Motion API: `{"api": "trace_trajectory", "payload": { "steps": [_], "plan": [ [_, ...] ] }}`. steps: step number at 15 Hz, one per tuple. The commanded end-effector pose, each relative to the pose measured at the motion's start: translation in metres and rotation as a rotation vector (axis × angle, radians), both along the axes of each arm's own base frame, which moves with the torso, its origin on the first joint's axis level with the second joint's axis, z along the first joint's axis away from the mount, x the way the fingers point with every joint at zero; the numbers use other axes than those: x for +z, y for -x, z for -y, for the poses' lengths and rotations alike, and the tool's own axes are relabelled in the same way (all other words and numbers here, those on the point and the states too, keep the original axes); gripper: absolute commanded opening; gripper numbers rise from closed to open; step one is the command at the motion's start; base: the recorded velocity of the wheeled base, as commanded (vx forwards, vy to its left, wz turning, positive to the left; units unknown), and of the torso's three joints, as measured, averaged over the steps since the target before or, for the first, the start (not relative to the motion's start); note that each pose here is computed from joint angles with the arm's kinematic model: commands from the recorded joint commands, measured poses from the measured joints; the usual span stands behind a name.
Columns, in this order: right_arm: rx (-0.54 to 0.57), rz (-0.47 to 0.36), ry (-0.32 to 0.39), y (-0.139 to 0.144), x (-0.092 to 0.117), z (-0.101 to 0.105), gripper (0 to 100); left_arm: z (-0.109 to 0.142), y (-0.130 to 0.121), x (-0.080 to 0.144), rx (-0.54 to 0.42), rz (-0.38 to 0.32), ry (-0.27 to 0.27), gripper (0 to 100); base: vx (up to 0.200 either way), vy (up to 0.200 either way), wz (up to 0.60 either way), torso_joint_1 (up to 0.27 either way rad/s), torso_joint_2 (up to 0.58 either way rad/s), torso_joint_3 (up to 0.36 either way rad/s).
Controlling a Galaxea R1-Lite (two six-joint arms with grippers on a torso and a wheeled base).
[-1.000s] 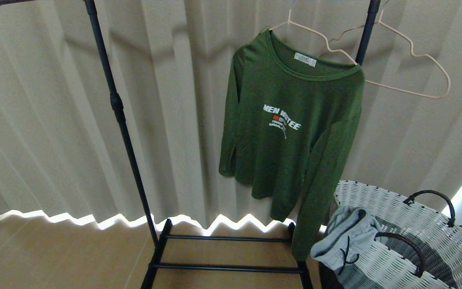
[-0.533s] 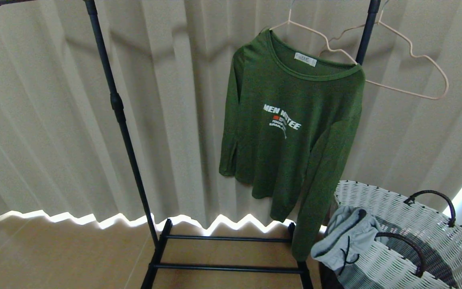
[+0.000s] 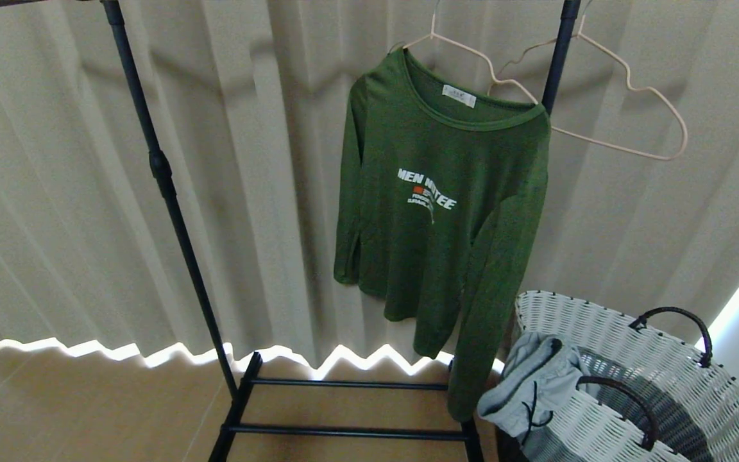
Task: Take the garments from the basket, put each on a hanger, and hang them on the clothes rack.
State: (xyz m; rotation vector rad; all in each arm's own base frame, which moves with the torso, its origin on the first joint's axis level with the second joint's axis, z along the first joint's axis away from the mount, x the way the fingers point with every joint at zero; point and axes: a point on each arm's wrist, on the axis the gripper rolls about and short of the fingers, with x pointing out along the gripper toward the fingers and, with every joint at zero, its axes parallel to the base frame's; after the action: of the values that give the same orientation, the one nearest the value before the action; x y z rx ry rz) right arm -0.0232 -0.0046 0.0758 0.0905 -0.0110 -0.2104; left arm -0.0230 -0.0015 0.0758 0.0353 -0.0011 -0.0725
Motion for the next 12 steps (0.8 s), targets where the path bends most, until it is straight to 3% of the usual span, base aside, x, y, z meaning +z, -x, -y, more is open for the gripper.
{"api": "trace_trajectory", "payload": {
  "steps": [1,4,12],
  "plan": [
    [-0.001,0.000,0.000,0.0000,0.0000,0.0000,100,0.0000,0.0000,-0.0001,0.000,0.000,-0.003,100,0.000,0.000,0.00,0.000,0.00,0.000],
    [0.000,0.000,0.000,0.0000,0.0000,0.0000,100,0.0000,0.0001,0.0003,0.000,0.002,-0.005,100,0.000,0.000,0.00,0.000,0.00,0.000],
    [0.007,-0.009,0.036,0.0000,-0.0002,-0.0001,100,0.0000,0.0001,0.0003,0.000,0.002,-0.005,100,0.200,0.000,0.00,0.001,0.00,0.004]
  ]
}}
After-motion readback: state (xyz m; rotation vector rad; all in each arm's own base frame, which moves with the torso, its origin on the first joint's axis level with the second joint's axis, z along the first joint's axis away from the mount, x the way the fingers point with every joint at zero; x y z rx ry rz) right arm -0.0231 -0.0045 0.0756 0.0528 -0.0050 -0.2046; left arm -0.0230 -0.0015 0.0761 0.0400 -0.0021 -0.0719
